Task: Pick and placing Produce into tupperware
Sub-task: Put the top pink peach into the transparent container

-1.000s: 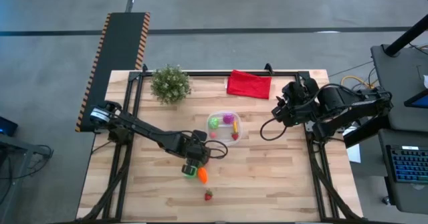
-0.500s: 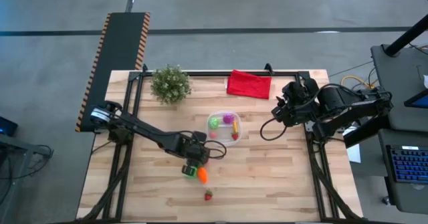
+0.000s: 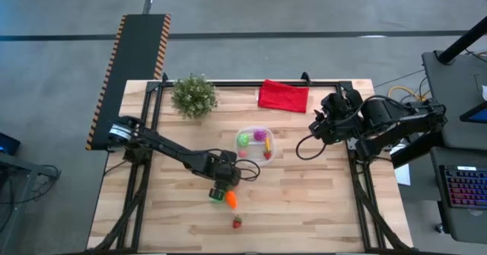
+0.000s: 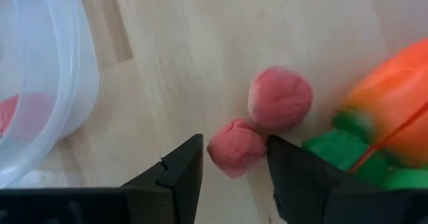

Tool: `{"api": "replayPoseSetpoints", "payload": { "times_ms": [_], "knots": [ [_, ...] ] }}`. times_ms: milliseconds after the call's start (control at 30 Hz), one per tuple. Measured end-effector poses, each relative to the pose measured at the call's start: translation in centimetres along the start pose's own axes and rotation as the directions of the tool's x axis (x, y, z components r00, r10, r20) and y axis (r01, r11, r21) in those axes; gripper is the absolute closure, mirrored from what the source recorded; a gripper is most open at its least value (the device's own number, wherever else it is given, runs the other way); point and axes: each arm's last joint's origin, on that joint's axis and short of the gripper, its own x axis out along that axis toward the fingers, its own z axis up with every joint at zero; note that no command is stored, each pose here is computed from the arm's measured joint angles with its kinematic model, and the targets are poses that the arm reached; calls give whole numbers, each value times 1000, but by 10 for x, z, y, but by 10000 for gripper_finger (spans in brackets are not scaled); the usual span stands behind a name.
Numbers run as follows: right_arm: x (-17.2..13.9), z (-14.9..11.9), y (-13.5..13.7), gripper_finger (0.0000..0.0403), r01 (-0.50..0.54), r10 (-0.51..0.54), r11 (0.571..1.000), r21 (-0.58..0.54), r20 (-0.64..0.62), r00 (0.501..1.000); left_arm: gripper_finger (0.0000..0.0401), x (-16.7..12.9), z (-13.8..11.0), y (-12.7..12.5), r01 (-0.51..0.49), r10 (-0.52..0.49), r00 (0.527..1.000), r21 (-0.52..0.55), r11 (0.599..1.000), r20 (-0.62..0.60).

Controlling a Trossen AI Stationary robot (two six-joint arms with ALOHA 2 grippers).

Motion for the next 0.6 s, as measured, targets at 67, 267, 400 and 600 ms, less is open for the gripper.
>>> {"api": "replayPoseSetpoints", "payload": {
  "times_ms": [67, 267, 400, 600],
  "knots": [
    [0, 0, 0, 204, 0, 0, 1000, 3, 0, 1000, 251, 2, -1, 0, 5, -5, 1000, -3, 1000, -6],
    [0, 0, 0, 204, 0, 0, 1000, 4, 0, 1000, 258, 2, -1, 0, 29, -29, 1000, -4, 1000, -8],
    [0, 0, 0, 204, 0, 0, 1000, 4, 0, 1000, 290, 2, -1, 2, 26, -27, 1000, -9, 1000, -7],
    [0, 0, 0, 204, 0, 0, 1000, 8, 0, 1000, 326, 2, -1, 2, 24, -25, 1000, -10, 1000, -5]
  ]
}}
